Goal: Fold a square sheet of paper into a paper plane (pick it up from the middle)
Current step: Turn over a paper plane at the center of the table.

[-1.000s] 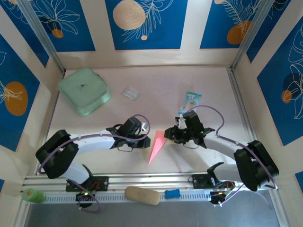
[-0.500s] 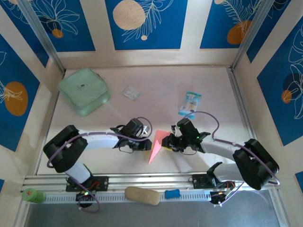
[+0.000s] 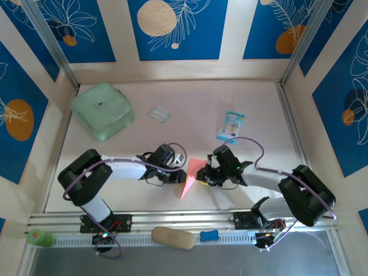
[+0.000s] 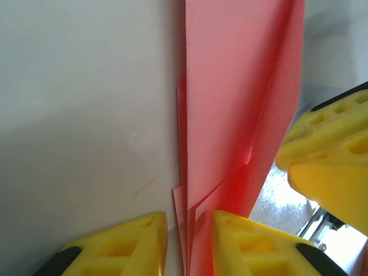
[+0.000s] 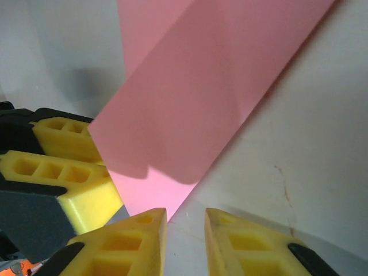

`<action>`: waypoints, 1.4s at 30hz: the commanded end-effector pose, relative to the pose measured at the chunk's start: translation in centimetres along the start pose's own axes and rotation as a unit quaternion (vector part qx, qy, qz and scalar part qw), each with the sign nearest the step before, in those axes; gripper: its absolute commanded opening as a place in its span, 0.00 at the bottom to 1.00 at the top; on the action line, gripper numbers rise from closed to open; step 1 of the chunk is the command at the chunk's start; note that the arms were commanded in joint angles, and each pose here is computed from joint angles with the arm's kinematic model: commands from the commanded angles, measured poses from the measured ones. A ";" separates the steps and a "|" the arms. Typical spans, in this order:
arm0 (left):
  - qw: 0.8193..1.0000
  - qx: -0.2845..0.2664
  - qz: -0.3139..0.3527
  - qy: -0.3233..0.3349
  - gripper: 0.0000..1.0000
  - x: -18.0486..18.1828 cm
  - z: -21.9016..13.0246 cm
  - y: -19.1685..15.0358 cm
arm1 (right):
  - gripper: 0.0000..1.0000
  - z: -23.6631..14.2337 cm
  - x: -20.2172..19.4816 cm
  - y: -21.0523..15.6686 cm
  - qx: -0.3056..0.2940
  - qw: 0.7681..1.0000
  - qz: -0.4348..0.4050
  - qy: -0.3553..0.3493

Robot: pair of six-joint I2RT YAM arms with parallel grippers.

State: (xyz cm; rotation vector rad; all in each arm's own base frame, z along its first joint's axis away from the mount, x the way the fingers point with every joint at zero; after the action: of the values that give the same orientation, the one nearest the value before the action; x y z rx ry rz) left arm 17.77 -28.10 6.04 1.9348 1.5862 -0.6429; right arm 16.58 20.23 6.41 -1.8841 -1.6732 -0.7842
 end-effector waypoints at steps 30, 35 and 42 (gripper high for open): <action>0.996 0.037 0.007 -0.077 0.20 -1.7 1.1 -0.3 | 0.13 1.5 -0.1 -1.0 0.037 0.999 0.006 0.018; 0.996 0.041 0.008 -0.074 0.20 -1.7 1.3 -0.4 | 0.13 1.6 -0.3 -1.1 0.037 0.999 0.007 0.020; 0.998 0.049 0.016 -0.043 0.14 -1.3 1.6 -0.7 | 0.13 1.5 -0.1 -1.0 0.035 0.999 0.006 0.023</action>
State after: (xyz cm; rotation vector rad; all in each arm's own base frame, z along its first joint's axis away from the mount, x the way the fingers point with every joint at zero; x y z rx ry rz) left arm 16.86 -29.69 5.58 1.9308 1.5055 -0.8111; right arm 16.43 21.37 5.55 -1.8284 -1.6490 -0.7763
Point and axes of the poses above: each hand's point on the last joint's axis, 136 mm out from that joint toward the fingers, its own z axis out along the fingers, its own x axis along the line the jaws close on, y = z × x, the point moved 5 cm from there along -z, back along the fingers, and after that the axes turned 2 degrees about -z, right-handed, at the moved point
